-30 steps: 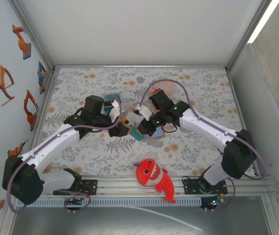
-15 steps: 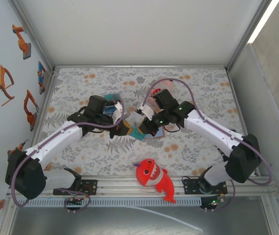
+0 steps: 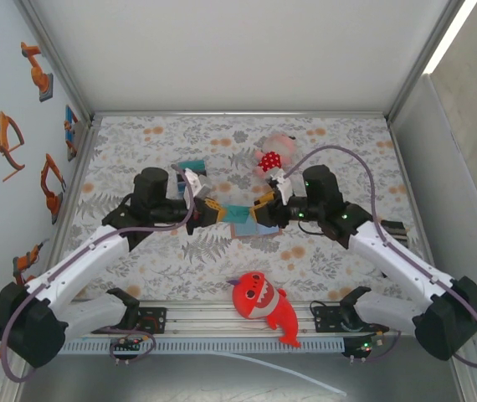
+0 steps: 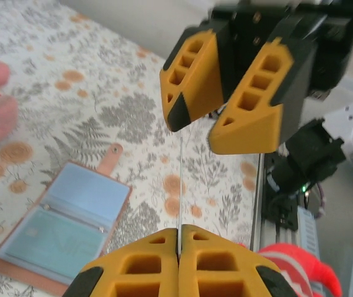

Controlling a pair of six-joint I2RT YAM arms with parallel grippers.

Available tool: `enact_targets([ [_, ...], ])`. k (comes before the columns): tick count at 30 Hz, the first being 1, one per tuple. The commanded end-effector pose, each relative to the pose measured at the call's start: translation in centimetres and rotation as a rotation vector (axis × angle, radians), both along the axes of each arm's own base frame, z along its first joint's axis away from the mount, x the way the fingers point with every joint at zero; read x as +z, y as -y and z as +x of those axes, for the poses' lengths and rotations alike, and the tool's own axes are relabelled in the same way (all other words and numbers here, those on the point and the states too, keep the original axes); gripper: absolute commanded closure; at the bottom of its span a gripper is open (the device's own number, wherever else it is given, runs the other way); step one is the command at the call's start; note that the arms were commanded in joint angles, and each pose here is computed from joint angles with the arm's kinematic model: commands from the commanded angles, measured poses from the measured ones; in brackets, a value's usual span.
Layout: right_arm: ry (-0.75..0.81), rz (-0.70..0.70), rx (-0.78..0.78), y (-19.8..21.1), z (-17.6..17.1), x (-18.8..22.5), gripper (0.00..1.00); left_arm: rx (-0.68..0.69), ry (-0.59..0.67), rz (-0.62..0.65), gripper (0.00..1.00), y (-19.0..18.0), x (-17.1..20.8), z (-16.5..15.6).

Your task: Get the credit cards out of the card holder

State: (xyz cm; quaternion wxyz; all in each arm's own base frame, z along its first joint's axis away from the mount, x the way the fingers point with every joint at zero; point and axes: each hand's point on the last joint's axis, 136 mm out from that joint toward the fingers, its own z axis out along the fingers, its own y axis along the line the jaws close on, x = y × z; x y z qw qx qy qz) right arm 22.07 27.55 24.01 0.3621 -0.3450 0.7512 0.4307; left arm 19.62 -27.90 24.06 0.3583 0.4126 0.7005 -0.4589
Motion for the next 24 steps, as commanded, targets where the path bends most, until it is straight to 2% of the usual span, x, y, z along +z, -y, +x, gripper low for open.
enact_targets([
  [1, 0.013, 0.214, -0.018, -0.5, 0.5, 3.5, 0.62, 0.065, 0.012, -0.135, 1.00, 0.0, 3.5, 0.6],
  [5, 0.002, 0.281, 0.013, -1.0, 0.3, 3.8, 0.62, 0.069, 0.020, -0.214, 1.00, -0.2, 5.5, 0.1],
  [14, -0.060, 0.388, 0.170, -3.0, -0.2, 5.1, 0.65, 0.063, 0.021, -0.221, 1.00, -0.2, 6.1, -0.3],
  [16, -0.083, 0.392, 0.189, -3.4, -0.1, 5.1, 0.70, 0.063, 0.019, -0.229, 1.00, -0.1, 6.2, -0.2],
  [19, -0.108, 0.393, 0.212, -3.7, -0.1, 5.0, 0.83, 0.068, 0.016, -0.232, 1.00, -0.1, 6.4, -0.1],
  [22, -0.112, 0.391, 0.214, -3.8, 0.0, 5.0, 0.99, 0.077, 0.014, -0.229, 0.86, -0.1, 6.4, 0.1],
  [24, -0.105, 0.389, 0.209, -3.7, 0.0, 5.0, 1.00, 0.086, 0.014, -0.218, 0.77, -0.2, 6.4, 0.3],
])
